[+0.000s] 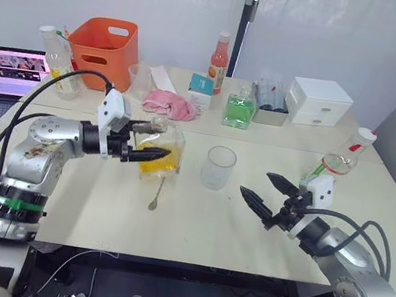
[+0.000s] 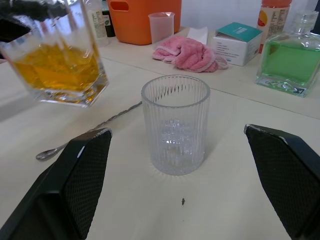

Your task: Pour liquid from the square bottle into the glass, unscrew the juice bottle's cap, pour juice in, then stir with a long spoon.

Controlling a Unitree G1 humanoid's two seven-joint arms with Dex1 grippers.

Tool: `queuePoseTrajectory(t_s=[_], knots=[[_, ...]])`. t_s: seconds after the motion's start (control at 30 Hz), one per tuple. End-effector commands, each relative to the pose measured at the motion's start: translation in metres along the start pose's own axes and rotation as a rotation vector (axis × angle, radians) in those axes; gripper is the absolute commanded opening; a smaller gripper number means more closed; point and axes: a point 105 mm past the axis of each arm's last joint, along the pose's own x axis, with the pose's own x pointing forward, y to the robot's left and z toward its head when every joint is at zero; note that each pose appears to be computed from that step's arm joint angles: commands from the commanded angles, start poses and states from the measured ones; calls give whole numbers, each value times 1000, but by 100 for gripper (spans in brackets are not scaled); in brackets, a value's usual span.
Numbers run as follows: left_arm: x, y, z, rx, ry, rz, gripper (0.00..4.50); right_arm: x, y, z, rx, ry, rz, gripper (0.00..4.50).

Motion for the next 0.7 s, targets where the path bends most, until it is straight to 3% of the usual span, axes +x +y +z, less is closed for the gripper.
queuePoseTrajectory(t_s=[0.03,0.3,0.7], knots=[[23,17,20,169,-55,49,282,2,-3,6,-39,-20,-11,450],[81,36,15,423,-28,142,282,6,7,12,-35,-64,-8,450],[109,32,24,771,3,202,282,5,15,17,-42,-120,-50,450]])
